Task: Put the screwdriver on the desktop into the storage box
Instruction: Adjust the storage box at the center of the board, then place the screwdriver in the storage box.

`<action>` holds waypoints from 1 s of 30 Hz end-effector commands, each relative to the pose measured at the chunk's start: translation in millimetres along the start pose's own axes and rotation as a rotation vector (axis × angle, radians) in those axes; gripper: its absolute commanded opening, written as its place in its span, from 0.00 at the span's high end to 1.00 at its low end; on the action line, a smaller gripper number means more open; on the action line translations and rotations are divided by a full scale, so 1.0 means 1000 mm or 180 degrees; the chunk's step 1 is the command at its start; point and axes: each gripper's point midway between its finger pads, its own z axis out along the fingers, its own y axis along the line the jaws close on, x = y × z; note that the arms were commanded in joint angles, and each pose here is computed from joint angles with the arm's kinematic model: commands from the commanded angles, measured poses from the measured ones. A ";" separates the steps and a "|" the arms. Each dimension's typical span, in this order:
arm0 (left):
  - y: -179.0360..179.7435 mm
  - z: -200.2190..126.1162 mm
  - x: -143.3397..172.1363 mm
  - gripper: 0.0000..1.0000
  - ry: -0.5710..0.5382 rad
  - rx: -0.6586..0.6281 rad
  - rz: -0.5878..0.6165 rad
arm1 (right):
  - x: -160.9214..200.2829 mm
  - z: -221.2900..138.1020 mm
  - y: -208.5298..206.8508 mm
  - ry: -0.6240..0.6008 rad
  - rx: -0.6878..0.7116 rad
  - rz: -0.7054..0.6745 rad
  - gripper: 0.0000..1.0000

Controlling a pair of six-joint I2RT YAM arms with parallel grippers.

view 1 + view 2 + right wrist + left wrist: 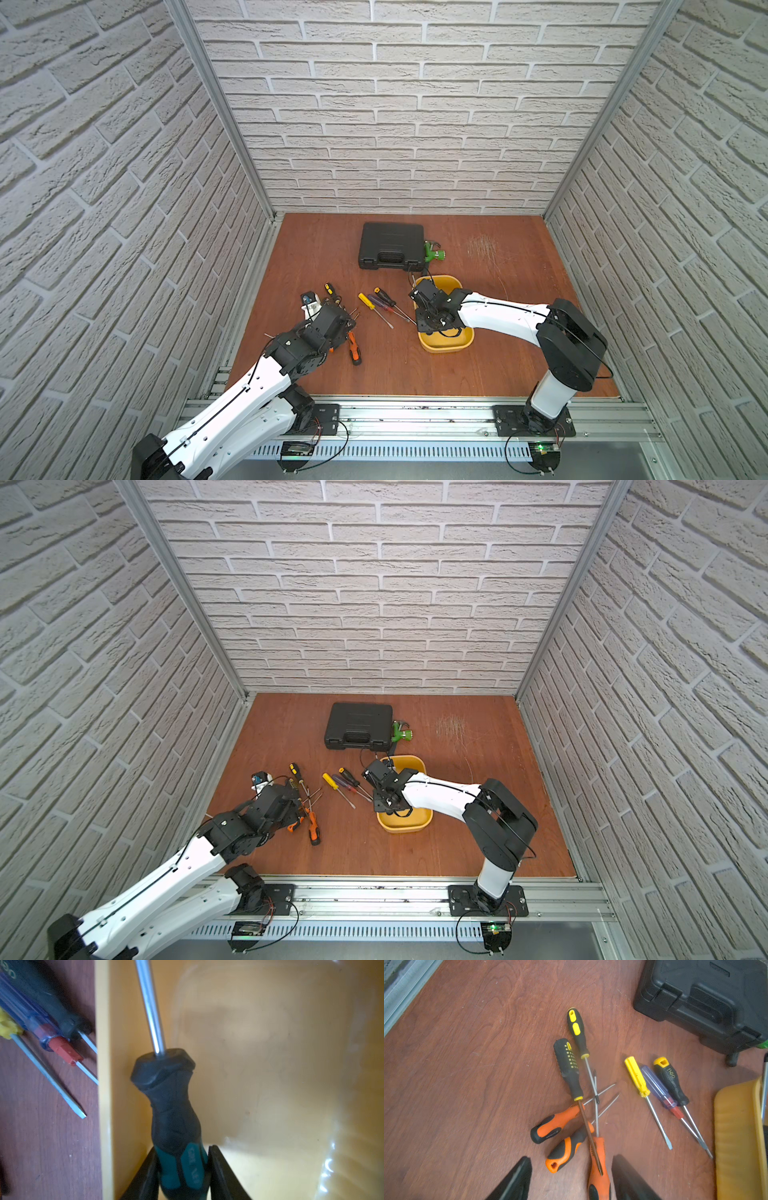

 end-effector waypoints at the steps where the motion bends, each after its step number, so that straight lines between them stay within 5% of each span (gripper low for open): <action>1: 0.000 0.003 0.000 0.34 -0.0007 -0.0010 0.0002 | 0.006 -0.009 -0.011 -0.0006 0.0108 0.0223 0.98; 10: 0.003 0.005 0.003 0.33 0.0001 -0.0037 0.0000 | 0.034 -0.027 -0.029 0.0016 0.0152 0.0550 0.98; 30: -0.005 0.013 0.012 0.30 0.0146 0.0000 0.0051 | 0.042 -0.026 0.011 0.0186 -0.0129 0.0677 0.97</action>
